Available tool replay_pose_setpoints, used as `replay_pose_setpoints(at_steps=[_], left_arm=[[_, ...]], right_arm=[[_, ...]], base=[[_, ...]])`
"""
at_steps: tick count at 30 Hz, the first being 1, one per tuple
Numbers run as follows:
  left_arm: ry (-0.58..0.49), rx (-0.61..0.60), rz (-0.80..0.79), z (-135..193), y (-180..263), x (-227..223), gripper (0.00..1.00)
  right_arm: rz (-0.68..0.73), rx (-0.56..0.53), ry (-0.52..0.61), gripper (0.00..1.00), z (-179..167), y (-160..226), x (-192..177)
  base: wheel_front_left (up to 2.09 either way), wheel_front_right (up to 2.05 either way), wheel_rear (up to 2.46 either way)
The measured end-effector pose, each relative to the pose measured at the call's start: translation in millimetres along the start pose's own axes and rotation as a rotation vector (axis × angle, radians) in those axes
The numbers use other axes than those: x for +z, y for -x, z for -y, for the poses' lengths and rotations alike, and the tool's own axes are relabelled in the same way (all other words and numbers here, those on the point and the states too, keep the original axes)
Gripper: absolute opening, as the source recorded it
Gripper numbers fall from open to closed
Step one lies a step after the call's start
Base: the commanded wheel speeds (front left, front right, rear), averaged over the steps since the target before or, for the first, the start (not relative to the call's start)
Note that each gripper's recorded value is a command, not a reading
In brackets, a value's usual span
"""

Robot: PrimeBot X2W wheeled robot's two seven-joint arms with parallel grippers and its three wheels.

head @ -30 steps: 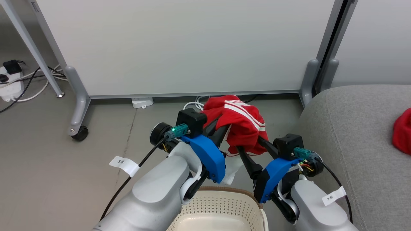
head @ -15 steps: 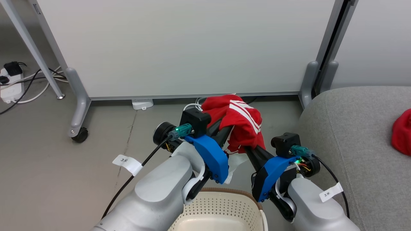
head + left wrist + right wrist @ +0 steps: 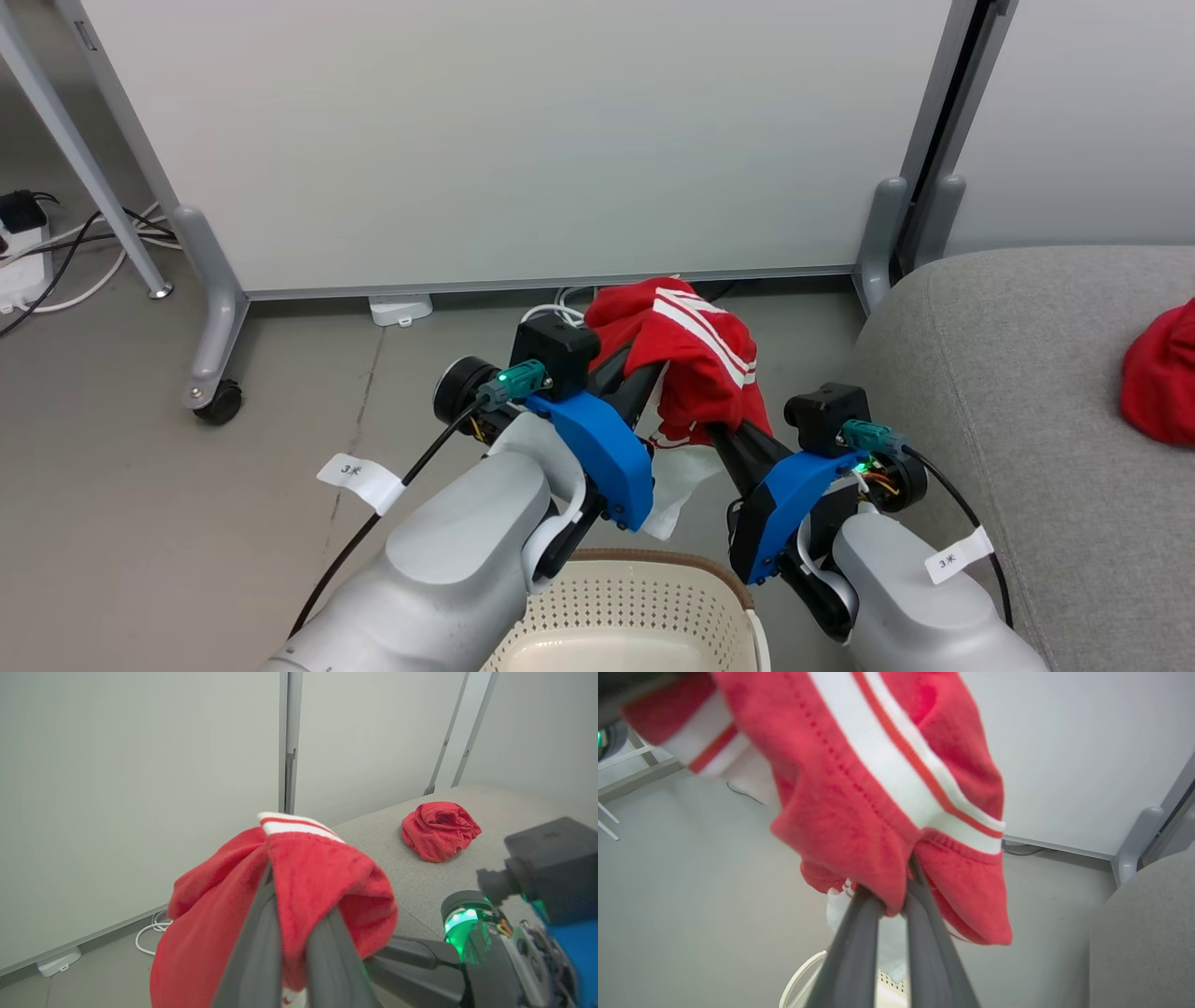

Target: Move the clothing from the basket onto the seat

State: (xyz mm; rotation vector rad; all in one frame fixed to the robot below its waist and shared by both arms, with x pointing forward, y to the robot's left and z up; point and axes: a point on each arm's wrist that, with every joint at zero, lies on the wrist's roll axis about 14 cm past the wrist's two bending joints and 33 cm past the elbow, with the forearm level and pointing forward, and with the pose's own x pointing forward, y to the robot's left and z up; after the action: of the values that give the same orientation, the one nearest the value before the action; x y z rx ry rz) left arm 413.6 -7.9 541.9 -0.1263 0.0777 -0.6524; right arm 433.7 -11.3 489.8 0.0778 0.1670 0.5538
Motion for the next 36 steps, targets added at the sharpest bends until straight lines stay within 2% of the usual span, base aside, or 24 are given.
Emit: replay_pose_setpoints(at_steps=[1, 2, 3, 4, 5, 15, 26, 36], left_arm=[[-0.001, 0.001, -0.001, 0, 0, 0, 0.0], [-0.001, 0.001, -0.002, 0, 0, -1, 0.09], [-0.001, 0.001, -0.002, 0, 0, -1, 0.42], [-0.002, 0.0, -0.003, 0, 0, -2, 0.91], [-0.01, -0.006, -0.004, 0, 0, -2, 1.0], [-0.013, 0.005, 0.021, -13, 16, -8, 1.0], [0.093, 0.222, 0.051, -62, 67, -37, 1.0], [0.112, 0.298, 0.088, -74, 80, -45, 1.0]], right_arm=[[0.002, -0.002, 0.0, 0.0, 1, 0, 1], [0.004, -0.003, -0.001, 0.0, 1, 0, 2], [0.005, -0.006, -0.003, 0.0, 2, 0, 2], [0.008, -0.007, -0.006, 0.0, 2, 1, 2], [0.008, -0.009, -0.006, 0.0, 3, 1, 2], [0.021, -0.022, 0.006, 0.0, 9, 2, 7], [0.103, -0.074, 0.027, 0.0, 30, 9, 31], [0.138, -0.221, 0.05, 0.0, 74, 49, 26]], base=[[0.0, 0.0, 0.0], [0.0, 0.0, 0.0], [0.0, 0.0, 0.0], [0.0, 0.0, 0.0], [0.0, 0.0, 0.0], [0.0, 0.0, 0.0], [0.0, 0.0, 0.0], [0.0, 0.0, 0.0]])
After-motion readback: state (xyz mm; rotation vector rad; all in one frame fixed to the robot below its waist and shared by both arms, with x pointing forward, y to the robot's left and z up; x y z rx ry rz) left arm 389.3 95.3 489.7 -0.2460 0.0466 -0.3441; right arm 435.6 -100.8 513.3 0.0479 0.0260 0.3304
